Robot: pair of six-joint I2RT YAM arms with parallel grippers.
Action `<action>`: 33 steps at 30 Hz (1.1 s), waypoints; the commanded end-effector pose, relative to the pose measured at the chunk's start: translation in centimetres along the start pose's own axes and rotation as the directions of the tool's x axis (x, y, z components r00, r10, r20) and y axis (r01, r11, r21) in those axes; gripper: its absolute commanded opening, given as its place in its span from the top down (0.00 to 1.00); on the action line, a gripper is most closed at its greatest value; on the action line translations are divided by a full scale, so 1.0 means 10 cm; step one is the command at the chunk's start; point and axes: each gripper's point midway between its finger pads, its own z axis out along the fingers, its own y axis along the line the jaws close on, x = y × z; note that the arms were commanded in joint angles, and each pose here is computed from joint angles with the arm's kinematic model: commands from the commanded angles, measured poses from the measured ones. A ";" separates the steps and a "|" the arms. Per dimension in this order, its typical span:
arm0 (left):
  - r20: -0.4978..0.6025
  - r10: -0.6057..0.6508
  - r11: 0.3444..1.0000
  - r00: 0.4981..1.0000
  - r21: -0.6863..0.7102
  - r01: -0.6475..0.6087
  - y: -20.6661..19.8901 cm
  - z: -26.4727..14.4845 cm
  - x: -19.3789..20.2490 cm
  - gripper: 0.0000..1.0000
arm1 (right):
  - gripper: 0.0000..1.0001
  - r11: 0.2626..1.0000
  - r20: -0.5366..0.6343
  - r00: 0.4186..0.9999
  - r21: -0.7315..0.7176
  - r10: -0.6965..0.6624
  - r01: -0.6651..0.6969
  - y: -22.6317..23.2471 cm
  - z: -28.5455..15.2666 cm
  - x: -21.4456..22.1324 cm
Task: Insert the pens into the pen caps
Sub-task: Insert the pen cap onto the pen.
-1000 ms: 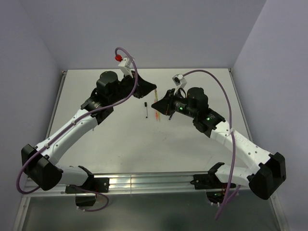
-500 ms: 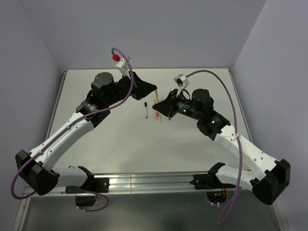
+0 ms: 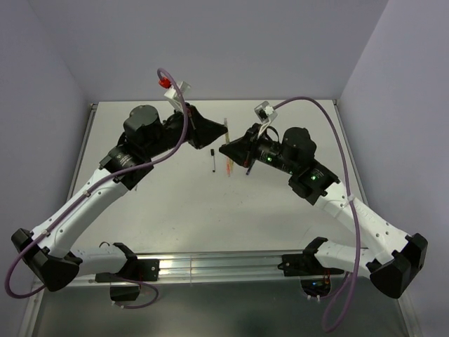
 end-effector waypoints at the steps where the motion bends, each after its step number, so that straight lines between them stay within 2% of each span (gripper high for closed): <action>1: -0.194 -0.020 0.991 0.981 0.124 0.045 -0.40 -0.18 0.40 0.79 | 1.00 0.996 0.293 0.951 0.030 -0.094 0.090 0.16 -0.09 -0.93; 11: -0.122 0.029 0.995 0.992 0.094 -0.017 -0.44 -0.26 0.15 0.68 | 1.00 0.995 0.292 0.951 0.018 -0.100 0.099 0.22 -0.11 -0.97; 14: -0.059 0.052 0.997 0.997 0.052 -0.049 -0.42 -0.33 -0.01 0.62 | 1.00 0.995 0.290 0.952 0.013 -0.097 0.098 0.23 -0.12 -0.97; 17: 0.029 0.086 0.996 0.996 -0.020 -0.085 -0.37 -0.39 -0.25 0.48 | 1.00 0.996 0.277 0.957 -0.017 -0.080 0.088 0.27 -0.11 -0.93; 21: 0.113 0.129 0.988 0.985 -0.097 -0.118 -0.32 -0.39 -0.55 0.39 | 1.00 0.996 0.250 0.966 -0.056 -0.059 0.075 0.33 -0.07 -0.84; 23: 0.144 0.143 0.984 0.979 -0.130 -0.125 -0.31 -0.40 -0.71 0.37 | 1.00 0.996 0.244 0.968 -0.057 -0.057 0.073 0.34 -0.07 -0.80; 33: 0.109 0.147 0.988 0.983 -0.058 -0.142 -0.30 -0.08 -0.76 0.34 | 1.00 0.994 0.211 0.976 -0.086 -0.046 0.065 0.42 0.01 -0.72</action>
